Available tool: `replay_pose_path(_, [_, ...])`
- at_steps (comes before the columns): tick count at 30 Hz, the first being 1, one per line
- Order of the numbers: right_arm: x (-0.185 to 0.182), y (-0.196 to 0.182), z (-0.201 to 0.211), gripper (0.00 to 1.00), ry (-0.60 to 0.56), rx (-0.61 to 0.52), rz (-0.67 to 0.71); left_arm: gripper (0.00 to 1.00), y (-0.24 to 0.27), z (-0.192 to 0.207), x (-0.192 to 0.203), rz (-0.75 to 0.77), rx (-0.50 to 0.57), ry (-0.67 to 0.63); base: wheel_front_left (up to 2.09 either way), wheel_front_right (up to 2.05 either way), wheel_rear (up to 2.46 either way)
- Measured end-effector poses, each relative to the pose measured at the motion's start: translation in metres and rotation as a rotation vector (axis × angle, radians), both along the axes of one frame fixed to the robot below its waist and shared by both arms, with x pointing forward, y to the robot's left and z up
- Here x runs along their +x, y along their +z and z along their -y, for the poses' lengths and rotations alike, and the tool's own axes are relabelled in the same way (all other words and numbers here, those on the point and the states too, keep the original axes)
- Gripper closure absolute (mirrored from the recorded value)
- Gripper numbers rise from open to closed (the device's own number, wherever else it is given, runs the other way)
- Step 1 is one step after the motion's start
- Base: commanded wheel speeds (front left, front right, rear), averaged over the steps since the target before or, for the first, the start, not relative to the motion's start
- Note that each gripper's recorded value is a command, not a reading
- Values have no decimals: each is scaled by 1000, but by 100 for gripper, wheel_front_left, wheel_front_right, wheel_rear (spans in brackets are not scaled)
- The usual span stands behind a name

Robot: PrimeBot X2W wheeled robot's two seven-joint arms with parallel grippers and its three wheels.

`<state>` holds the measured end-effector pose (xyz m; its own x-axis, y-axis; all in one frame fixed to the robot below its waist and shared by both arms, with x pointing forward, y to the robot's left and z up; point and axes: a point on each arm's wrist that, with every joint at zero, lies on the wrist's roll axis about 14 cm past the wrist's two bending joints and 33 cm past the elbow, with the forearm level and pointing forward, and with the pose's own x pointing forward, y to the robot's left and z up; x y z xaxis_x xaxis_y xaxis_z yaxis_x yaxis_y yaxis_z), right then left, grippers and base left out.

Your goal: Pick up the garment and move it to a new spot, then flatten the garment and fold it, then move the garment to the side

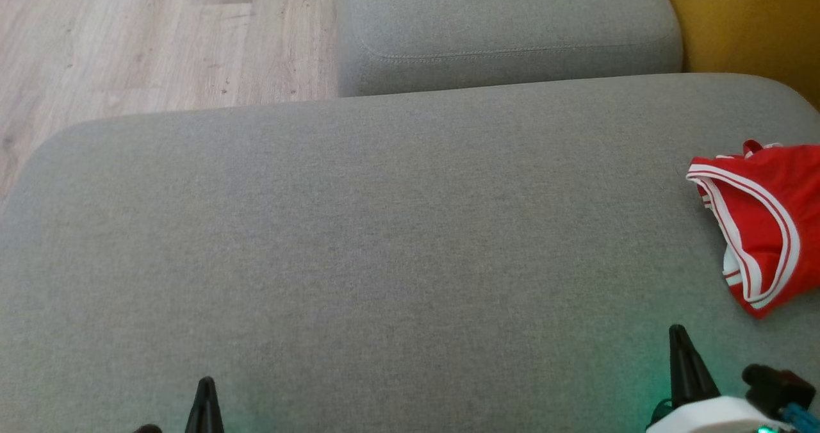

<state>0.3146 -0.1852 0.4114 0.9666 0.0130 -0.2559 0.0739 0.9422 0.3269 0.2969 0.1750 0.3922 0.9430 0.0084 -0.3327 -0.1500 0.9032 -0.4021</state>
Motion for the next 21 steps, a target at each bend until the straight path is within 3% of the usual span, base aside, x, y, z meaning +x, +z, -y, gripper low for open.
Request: replay_pose_path(21, [13,10,9,100,-102,234,17,100,9,-6,15,9,-214,90,0,0,0])
